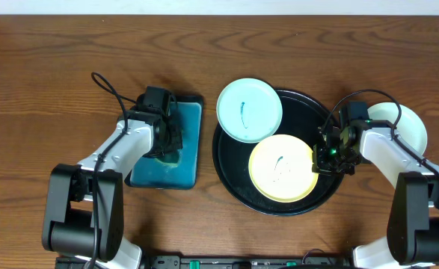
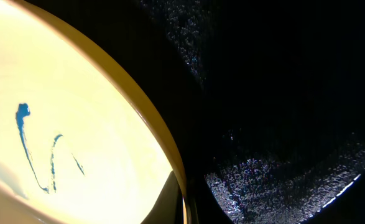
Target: Clean dirty plates on tray and stack at the side
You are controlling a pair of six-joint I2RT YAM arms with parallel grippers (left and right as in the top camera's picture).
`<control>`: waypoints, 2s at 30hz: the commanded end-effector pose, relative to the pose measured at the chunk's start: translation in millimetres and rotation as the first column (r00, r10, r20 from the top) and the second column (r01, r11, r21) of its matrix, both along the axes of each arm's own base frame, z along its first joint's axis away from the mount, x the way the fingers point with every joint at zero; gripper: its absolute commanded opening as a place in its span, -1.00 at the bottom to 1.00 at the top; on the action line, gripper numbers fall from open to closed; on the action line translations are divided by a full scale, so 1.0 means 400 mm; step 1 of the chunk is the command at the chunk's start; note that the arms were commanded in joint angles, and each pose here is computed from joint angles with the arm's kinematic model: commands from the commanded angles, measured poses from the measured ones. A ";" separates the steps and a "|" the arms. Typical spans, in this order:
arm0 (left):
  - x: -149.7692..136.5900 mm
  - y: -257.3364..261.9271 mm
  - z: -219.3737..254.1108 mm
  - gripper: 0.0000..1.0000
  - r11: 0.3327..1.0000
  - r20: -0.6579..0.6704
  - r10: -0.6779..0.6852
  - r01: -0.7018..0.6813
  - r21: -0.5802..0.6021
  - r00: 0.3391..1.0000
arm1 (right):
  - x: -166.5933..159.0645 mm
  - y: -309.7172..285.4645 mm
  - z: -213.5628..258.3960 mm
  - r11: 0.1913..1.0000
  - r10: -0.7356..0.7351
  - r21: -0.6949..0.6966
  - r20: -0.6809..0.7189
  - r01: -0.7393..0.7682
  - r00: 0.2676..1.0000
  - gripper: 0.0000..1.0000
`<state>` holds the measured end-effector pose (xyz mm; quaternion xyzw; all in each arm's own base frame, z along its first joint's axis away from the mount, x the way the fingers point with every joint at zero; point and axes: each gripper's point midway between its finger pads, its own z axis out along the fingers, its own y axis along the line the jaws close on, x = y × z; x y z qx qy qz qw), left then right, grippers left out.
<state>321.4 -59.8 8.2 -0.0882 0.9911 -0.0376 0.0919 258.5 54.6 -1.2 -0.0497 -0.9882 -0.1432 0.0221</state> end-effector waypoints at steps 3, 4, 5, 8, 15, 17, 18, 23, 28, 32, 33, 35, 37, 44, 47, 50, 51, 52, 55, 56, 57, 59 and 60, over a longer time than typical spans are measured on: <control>-0.015 0.004 -0.017 -0.85 1.000 -0.029 -0.004 0.004 0.008 1.000 | -0.035 -0.008 -0.034 0.999 0.014 -0.048 -0.056 -0.017 0.998 -0.97; -0.009 0.004 -0.006 -0.85 1.000 -0.018 -0.004 0.004 0.006 1.000 | -0.035 -0.008 -0.034 0.999 0.014 -0.048 -0.056 -0.017 0.998 -0.97; -0.003 0.003 0.007 -0.85 1.000 -0.003 -0.003 0.003 0.003 1.000 | -0.035 -0.008 -0.034 0.999 0.014 -0.048 -0.056 -0.017 0.998 -0.98; 0.016 -0.001 0.064 -0.85 1.000 0.070 -0.003 0.004 -0.009 0.998 | -0.035 -0.008 -0.034 0.999 0.014 -0.048 -0.056 -0.016 0.998 -0.98; 0.035 -0.019 0.176 -0.85 0.995 0.214 -0.084 0.093 -0.033 0.973 | -0.035 -0.008 -0.034 0.999 0.014 -0.048 -0.057 -0.016 0.998 -0.98; 0.036 -0.023 0.195 -0.85 0.992 0.238 -0.106 0.118 -0.036 0.966 | -0.035 -0.008 -0.034 0.999 0.014 -0.048 -0.057 -0.016 0.998 -0.98; 0.037 -0.022 0.202 -0.85 0.992 0.245 -0.105 0.118 -0.037 0.964 | -0.035 -0.008 -0.034 0.999 0.014 -0.048 -0.057 -0.016 0.998 -0.98; 0.039 -0.032 0.218 -0.85 0.982 0.263 -0.108 0.145 -0.124 0.959 | -0.035 -0.008 -0.034 0.999 0.014 -0.048 -0.056 -0.017 0.998 -0.98; 0.046 -0.032 0.236 -0.85 0.954 0.292 -0.119 0.191 -0.232 0.949 | -0.035 -0.008 -0.034 0.999 0.014 -0.048 -0.057 -0.016 0.998 -0.97; 0.044 -0.051 0.272 -0.85 0.887 0.348 -0.151 0.282 -0.365 0.925 | -0.035 -0.008 -0.034 0.999 0.014 -0.048 -0.057 -0.016 0.998 -0.98; 0.043 -0.052 0.281 -0.85 0.870 0.363 -0.156 0.302 -0.389 0.919 | -0.035 -0.008 -0.034 0.999 0.014 -0.048 -0.057 -0.016 0.998 -0.98; 0.041 -0.058 0.303 -0.85 0.828 0.407 -0.177 0.359 -0.431 0.896 | -0.035 -0.008 -0.034 0.999 0.014 -0.048 -0.057 -0.016 0.998 -0.98; 0.039 -0.061 0.323 -0.85 0.788 0.451 -0.193 0.412 -0.458 0.871 | -0.036 -0.008 -0.034 0.999 0.014 -0.048 -0.058 -0.016 0.998 -0.98; 0.042 -0.032 0.355 -0.86 0.747 0.512 -0.170 0.449 -0.490 0.842 | -0.037 -0.008 -0.034 0.999 0.014 -0.048 -0.059 -0.016 0.998 -0.98; 0.045 -0.014 0.355 -0.85 0.756 0.512 -0.152 0.433 -0.490 0.846 | -0.037 -0.008 -0.034 0.999 0.014 -0.048 -0.059 -0.016 0.998 -0.98; 0.044 -0.016 0.359 -0.85 0.748 0.516 -0.148 0.437 -0.500 0.843 | -0.037 -0.008 -0.034 0.999 0.014 -0.048 -0.059 -0.016 0.998 -0.97; 0.044 -0.019 0.362 -0.85 0.742 0.520 -0.147 0.441 -0.505 0.842 | -0.037 -0.008 -0.034 0.999 0.014 -0.048 -0.059 -0.016 0.998 -0.98; 0.044 -0.019 0.363 -0.85 0.741 0.520 -0.146 0.441 -0.506 0.842 | -0.037 -0.008 -0.034 0.999 0.014 -0.048 -0.059 -0.016 0.998 -0.97; 0.044 -0.019 0.362 -0.85 0.742 0.519 -0.146 0.441 -0.506 0.842 | -0.037 -0.008 -0.034 0.999 0.014 -0.048 -0.059 -0.016 0.998 -0.97; 0.044 -0.019 0.362 -0.85 0.742 0.519 -0.146 0.441 -0.506 0.842 | -0.037 -0.008 -0.034 0.999 0.014 -0.048 -0.059 -0.016 0.998 -0.97; 0.044 -0.019 0.362 -0.85 0.742 0.519 -0.146 0.441 -0.506 0.842 | -0.037 -0.008 -0.034 0.999 0.014 -0.048 -0.059 -0.016 0.998 -0.98; 0.043 -0.019 0.362 -0.85 0.742 0.519 -0.146 0.441 -0.506 0.842 | -0.037 -0.008 -0.034 0.999 0.014 -0.048 -0.059 -0.016 0.998 -0.98; 0.044 -0.019 0.362 -0.85 0.742 0.519 -0.146 0.441 -0.506 0.842 | -0.037 -0.008 -0.034 0.999 0.014 -0.048 -0.059 -0.016 0.998 -0.97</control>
